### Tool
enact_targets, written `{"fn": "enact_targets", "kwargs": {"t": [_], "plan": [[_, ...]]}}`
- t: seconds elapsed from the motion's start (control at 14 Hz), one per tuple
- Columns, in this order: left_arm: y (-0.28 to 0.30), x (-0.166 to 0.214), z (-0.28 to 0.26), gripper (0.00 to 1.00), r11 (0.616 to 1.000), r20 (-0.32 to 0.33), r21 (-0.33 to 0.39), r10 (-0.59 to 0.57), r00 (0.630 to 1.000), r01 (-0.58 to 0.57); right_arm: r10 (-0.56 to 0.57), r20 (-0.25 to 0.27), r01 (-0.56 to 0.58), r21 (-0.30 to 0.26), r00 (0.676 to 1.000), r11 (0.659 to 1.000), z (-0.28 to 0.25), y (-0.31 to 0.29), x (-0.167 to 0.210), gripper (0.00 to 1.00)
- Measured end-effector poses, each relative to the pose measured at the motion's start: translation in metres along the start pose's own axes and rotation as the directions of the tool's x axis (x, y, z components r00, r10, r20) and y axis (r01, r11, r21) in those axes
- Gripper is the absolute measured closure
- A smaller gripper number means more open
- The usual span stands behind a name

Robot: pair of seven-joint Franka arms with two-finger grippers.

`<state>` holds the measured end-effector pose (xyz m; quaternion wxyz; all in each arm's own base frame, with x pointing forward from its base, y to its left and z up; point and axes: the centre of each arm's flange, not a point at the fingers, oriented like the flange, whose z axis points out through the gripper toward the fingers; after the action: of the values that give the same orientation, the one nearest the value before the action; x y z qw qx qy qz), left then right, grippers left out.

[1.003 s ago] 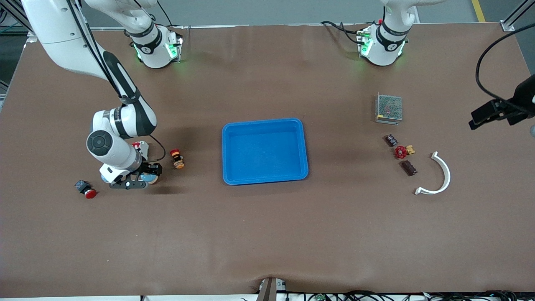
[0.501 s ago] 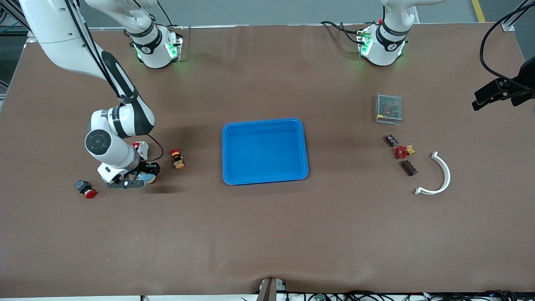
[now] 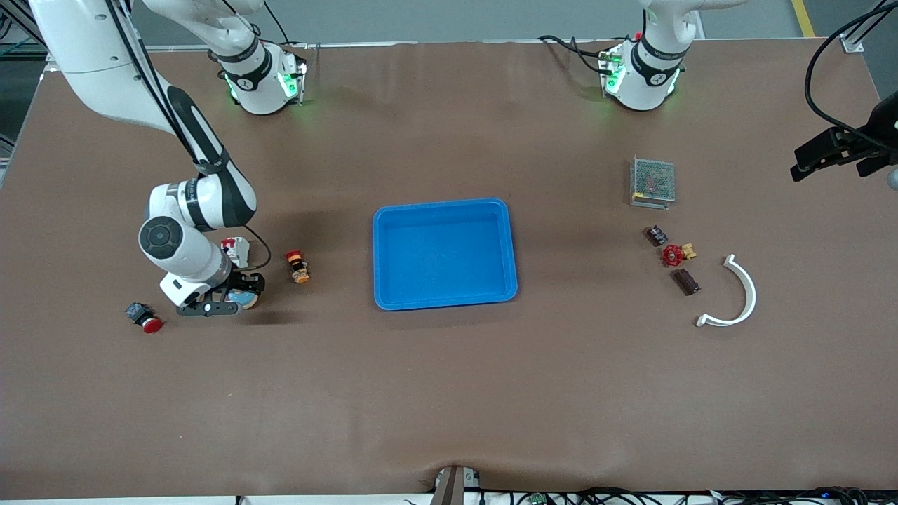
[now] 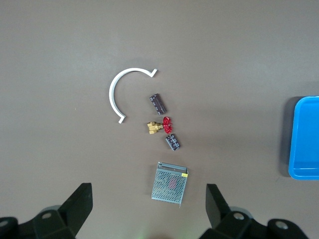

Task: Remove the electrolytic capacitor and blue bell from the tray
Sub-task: 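Place the bell beside the first bell and open the right gripper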

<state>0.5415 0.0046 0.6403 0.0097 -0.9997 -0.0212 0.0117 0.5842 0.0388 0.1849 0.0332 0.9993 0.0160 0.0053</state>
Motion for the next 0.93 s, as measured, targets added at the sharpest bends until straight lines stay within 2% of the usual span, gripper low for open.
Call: {"fn": "enact_targets", "kwargs": {"t": [0.36,0.93], "plan": [[0.0008,-0.0035,0.0044,0.0,1.0,0.036,0.0,0.006,0.999,-0.006,0.009,-0.012,-0.009,0.003,1.0,1.0,0.002,0.0055,-0.0014,0.32],[0.0048,-0.0042,0.006,0.0,1.0,0.043,0.0,0.014,0.999,-0.014,0.009,-0.025,-0.009,0.01,1.0,1.0,0.0099,0.005,-0.0037,0.32]]}}
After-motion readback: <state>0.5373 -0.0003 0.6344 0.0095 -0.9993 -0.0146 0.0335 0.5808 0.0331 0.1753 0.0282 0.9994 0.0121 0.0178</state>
